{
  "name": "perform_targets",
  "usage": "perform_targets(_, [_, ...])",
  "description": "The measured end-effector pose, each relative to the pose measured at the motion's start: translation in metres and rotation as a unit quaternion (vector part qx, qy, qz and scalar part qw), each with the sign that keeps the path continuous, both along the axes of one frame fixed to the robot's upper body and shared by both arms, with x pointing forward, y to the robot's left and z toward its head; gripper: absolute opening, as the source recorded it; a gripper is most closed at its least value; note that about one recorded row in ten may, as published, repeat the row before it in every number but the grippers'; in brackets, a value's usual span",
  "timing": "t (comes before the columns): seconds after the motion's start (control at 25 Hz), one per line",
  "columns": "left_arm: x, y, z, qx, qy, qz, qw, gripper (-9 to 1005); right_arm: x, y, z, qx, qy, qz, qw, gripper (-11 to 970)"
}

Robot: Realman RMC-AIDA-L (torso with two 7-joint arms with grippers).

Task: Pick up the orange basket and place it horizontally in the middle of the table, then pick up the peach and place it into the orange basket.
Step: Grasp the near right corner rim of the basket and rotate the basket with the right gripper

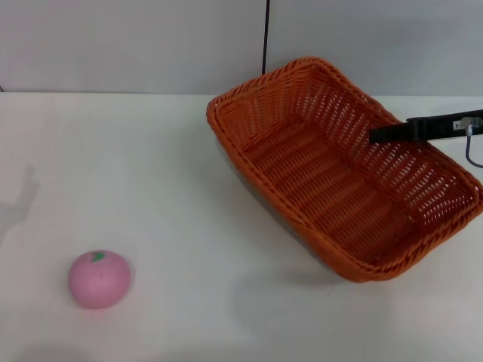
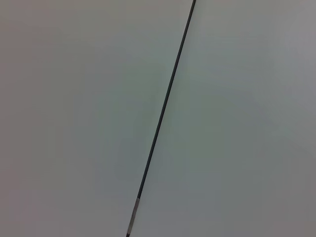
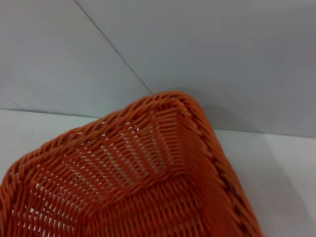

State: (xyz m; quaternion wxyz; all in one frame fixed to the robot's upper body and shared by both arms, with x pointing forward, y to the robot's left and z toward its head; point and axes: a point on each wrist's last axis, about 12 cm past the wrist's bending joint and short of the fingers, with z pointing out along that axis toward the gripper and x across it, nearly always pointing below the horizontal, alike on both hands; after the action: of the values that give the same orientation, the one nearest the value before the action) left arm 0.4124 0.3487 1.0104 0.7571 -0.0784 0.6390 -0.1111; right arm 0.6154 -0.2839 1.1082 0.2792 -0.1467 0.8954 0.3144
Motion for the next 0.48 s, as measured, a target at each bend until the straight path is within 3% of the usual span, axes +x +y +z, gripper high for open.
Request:
perform_targets(0.08, [0.0002, -0.0001, 0.0001, 0.0, -0.001, 0.0, 1.0, 829, -0.0001, 0.0, 0.0, 0.005, -0.008, 0.0, 1.0, 607])
perform_targets(0.2, [0.0011, -0.0008, 0.0009, -0.001, -0.004, -0.001, 1.0, 829, -0.0013, 0.0008, 0.0002, 0.009, -0.02, 0.008, 1.0, 361])
perform_targets(0.4, [-0.0004, 0.0003, 0.0011, 0.0, -0.004, 0.0, 1.0, 829, -0.0035, 0.0028, 0.0046, -0.003, -0.041, 0.047, 0.998, 168])
perform_targets(0.48, [-0.0012, 0.0006, 0.0009, 0.0, -0.004, 0.0, 1.0, 829, -0.0048, 0.003, 0.0081, -0.007, -0.054, 0.067, 0.996, 164])
